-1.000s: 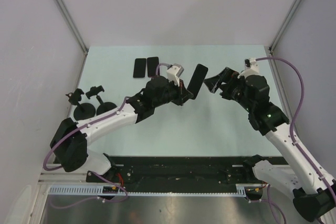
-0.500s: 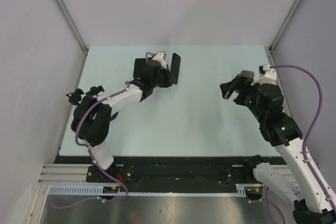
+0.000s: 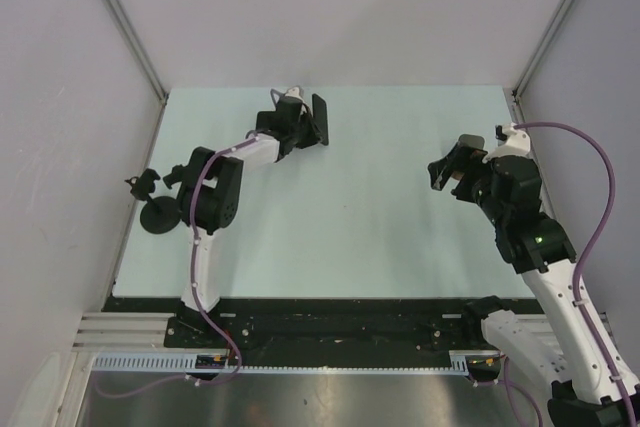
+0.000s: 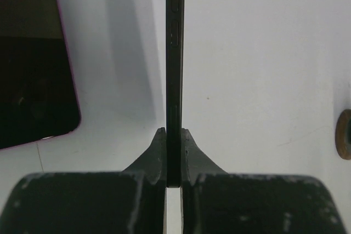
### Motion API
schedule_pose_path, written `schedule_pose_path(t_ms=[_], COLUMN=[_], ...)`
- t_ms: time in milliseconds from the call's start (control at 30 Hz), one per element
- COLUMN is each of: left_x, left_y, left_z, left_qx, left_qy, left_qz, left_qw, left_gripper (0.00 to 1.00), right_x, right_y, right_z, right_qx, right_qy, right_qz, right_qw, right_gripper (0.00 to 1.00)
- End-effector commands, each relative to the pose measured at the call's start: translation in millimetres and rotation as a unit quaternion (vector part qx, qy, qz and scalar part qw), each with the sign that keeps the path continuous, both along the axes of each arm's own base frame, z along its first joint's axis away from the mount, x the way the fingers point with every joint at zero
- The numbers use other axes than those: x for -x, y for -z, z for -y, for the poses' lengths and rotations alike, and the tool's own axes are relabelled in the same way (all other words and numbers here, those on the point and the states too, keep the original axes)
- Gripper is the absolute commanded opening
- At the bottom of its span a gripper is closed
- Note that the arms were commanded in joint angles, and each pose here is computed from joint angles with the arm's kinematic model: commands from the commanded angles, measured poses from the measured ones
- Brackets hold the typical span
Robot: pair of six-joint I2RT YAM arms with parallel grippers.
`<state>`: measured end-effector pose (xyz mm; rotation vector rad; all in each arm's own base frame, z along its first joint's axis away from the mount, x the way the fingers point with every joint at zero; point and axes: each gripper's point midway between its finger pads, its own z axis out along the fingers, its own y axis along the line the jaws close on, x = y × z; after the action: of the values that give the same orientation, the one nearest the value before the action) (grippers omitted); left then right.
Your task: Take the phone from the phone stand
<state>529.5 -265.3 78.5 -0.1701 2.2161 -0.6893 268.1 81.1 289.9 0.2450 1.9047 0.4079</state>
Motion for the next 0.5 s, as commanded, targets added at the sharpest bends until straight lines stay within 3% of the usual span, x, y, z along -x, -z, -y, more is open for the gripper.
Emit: schedule_pose_path(t_ms=[0, 333, 467], left_x=[-26, -27, -24], left_y=[-20, 12, 21], left_z=[-1, 6, 1], left_qx=[0.047, 0.091, 0.111], left_qy=[-0.026, -0.014, -0.028], left_qz=[0.013, -0.042, -0.067], left_qw=[0.998, 0.995, 0.991], left_gripper=[0.00, 0.00, 0.09], right_x=[-3, -10, -11], right_y=[-1, 7, 7], right_z=[0, 0, 1], right_qx=[0.005, 0.003, 0.001], right_qy=[-0.005, -0.005, -0.004], right_qz=[0.006, -0.008, -0.008], right_qw=[1.000, 1.000, 1.000], right_gripper=[1.00, 1.00, 1.00])
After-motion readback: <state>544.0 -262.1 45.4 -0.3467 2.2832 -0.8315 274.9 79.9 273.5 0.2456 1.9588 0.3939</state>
